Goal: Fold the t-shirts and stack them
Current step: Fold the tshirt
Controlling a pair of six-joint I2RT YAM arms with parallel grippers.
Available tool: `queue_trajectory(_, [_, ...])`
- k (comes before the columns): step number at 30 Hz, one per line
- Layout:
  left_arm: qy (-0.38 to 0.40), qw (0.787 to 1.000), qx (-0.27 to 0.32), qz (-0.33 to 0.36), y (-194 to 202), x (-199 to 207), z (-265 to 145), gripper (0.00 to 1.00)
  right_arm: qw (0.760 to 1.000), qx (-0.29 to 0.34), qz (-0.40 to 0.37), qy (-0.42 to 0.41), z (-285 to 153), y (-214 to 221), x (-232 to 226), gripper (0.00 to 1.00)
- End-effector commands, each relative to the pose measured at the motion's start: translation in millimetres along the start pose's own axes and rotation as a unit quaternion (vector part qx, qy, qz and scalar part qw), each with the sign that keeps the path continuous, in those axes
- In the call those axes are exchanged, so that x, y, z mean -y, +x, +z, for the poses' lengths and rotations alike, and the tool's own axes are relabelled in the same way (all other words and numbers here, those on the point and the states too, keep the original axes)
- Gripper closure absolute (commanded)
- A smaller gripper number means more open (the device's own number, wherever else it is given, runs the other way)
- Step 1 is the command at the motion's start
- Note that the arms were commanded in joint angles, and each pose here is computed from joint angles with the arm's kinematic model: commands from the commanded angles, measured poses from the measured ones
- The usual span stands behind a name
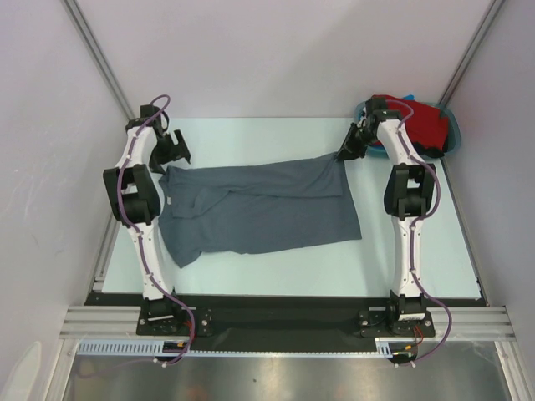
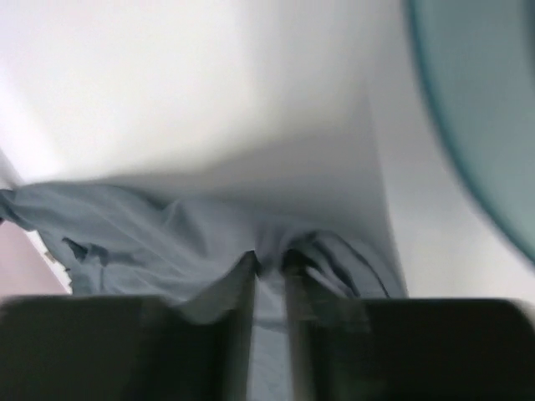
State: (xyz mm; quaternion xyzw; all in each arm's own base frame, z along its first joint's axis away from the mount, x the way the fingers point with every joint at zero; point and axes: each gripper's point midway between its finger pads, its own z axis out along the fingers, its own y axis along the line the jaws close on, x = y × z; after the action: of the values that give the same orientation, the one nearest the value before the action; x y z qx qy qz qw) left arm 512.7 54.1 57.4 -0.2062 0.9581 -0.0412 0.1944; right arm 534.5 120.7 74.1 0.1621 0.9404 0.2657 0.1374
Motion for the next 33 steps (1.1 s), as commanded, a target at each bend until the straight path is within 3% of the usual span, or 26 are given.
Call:
queue_trajectory(1, [0.007,1.000,0.024,-0.001,-10,7,-20,0.00,0.998,0.058,-0.004,-0.007,-9,-32,-5,0.71])
queue_trajectory(4, [0.006,1.000,0.019,0.000,-7,6,-17,0.00,0.998,0.069,0.000,-0.015,-8,-40,-6,0.62])
queue_trajectory(6, [0.006,1.000,0.021,0.001,-7,7,-18,0.00,0.997,0.077,0.003,-0.024,-6,-46,-8,0.42])
queue_trajectory(11, [0.009,1.000,0.027,0.003,-11,9,-23,0.00,0.995,0.095,-0.008,-0.036,-20,-56,-21,0.37])
queue_trajectory(16, [0.027,0.999,0.036,0.004,-14,21,-34,0.00,0.999,0.032,-0.010,-0.012,-27,-16,-14,0.44])
queue_trajectory(21, [0.038,0.999,0.034,0.012,-10,33,-34,0.00,0.996,-0.056,-0.013,0.075,-22,42,23,0.49])
queue_trajectory(33, [0.041,0.999,0.029,0.017,-6,38,-31,0.00,0.990,-0.062,-0.019,0.128,-30,67,22,0.47])
